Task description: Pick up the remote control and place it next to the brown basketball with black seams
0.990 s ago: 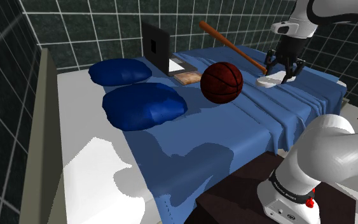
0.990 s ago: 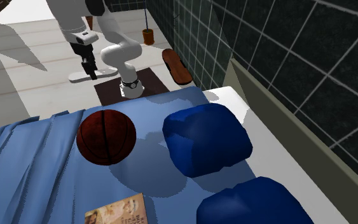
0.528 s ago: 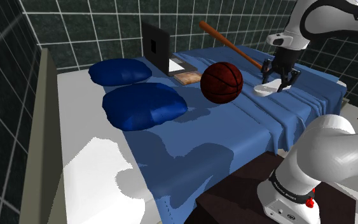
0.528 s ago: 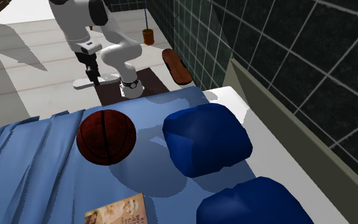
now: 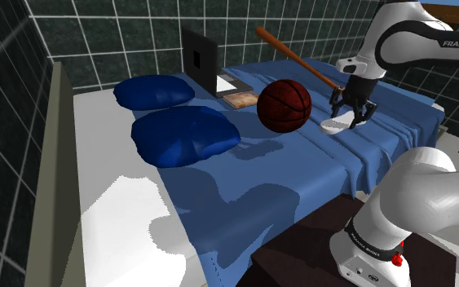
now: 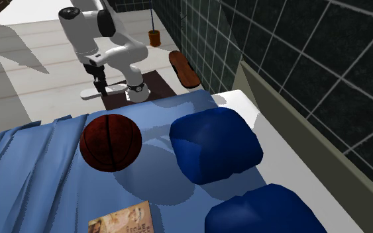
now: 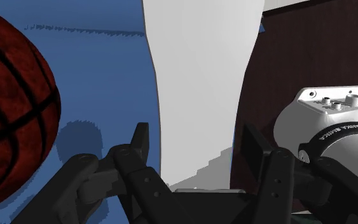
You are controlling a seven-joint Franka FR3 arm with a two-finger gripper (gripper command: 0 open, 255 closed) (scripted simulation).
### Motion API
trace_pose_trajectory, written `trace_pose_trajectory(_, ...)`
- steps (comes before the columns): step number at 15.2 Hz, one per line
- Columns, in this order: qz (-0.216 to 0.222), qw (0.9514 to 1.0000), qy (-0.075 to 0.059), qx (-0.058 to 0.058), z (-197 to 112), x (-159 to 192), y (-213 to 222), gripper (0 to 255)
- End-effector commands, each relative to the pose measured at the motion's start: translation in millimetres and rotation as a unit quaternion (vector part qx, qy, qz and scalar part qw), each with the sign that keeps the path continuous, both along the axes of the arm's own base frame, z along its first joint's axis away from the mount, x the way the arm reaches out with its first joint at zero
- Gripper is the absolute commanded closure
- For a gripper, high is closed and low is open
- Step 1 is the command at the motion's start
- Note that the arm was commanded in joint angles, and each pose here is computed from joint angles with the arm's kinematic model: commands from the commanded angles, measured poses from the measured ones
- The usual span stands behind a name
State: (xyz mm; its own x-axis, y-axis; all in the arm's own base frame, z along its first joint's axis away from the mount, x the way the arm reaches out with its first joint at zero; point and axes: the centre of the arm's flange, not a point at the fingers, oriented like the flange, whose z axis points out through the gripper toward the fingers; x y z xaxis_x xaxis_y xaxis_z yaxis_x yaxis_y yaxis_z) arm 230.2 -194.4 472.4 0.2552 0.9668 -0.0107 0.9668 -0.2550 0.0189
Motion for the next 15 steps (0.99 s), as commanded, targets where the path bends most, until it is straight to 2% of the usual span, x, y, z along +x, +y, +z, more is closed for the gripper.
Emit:
trace_pose_trajectory(1, 0.000, 1.0000, 0.000, 0.000, -10.5, -0.9, -0.3, 255)
trace_pose_trajectory(15, 0.000, 1.0000, 0.000, 0.000, -84.4, -0.9, -0.3, 255)
